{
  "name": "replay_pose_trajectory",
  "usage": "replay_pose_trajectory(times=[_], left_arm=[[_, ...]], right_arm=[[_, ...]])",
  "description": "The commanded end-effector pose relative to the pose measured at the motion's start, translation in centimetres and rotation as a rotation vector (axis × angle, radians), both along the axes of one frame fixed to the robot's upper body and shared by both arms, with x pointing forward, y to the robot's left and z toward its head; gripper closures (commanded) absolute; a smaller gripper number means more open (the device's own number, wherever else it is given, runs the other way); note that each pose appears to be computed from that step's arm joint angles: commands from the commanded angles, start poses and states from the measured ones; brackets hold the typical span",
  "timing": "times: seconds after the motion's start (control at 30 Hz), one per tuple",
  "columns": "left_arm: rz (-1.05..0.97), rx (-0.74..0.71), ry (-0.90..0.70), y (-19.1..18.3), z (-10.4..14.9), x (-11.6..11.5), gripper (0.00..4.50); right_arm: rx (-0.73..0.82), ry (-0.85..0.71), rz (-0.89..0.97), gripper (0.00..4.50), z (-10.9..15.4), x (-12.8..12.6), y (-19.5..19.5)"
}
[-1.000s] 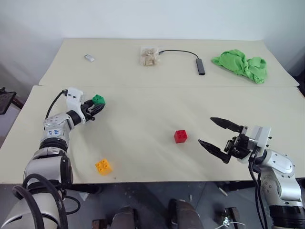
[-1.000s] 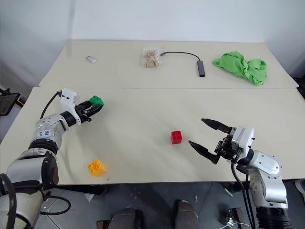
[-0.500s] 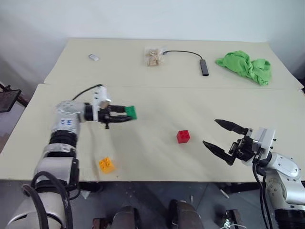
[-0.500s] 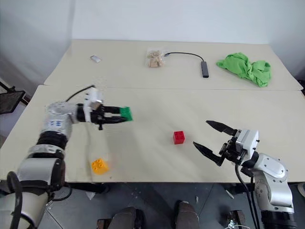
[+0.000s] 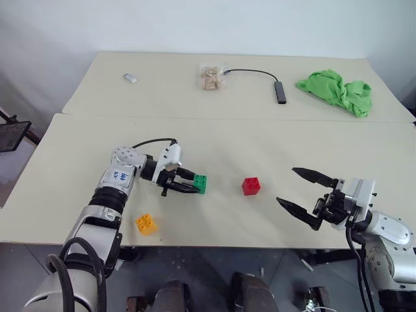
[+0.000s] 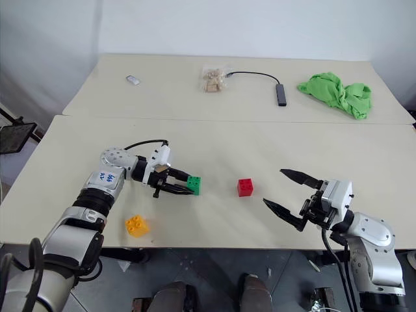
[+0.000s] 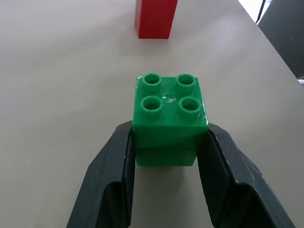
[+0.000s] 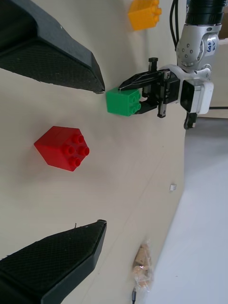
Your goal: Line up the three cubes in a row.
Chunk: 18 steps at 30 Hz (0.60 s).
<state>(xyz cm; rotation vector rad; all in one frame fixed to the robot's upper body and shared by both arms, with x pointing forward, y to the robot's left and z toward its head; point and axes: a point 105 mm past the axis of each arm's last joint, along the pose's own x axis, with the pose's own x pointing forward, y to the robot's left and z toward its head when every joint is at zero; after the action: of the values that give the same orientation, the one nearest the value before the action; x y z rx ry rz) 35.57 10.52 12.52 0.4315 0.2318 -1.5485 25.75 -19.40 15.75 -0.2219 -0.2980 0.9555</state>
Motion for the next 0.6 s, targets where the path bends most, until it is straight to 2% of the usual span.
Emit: replay_pose_trajectory(times=[0.03,0.13,0.27,0.3,0.43,0.6], left_arm=[[-0.008,-0.005,-0.005,-0.5,0.4,0.0,2.29],[-0.034,-0.035,0.0,-0.5,1.1,-0.3,1.4],[0.069,-0.125,-0.056,1.6,3.9,1.2,0.19],[0.068,-0.135,-0.069,2.2,4.2,1.1,0.02],[0.074,-0.214,-0.084,5.6,6.3,0.0,0.02],[0.36,-0.199,-0.138,14.2,6.3,-1.8,0.02]], right_arm=[[0.002,-0.042,-0.004,0.0,0.8,-0.4,0.1],[0.006,-0.038,-0.004,0.0,0.8,-0.4,0.1],[0.01,-0.026,0.01,0.0,0.6,-0.4,0.3],[0.009,-0.023,0.015,0.0,0.6,-0.5,0.3],[0.011,-0.015,0.049,0.0,0.5,-0.2,0.7],[0.049,-0.028,0.173,0.0,1.0,0.3,2.7]])
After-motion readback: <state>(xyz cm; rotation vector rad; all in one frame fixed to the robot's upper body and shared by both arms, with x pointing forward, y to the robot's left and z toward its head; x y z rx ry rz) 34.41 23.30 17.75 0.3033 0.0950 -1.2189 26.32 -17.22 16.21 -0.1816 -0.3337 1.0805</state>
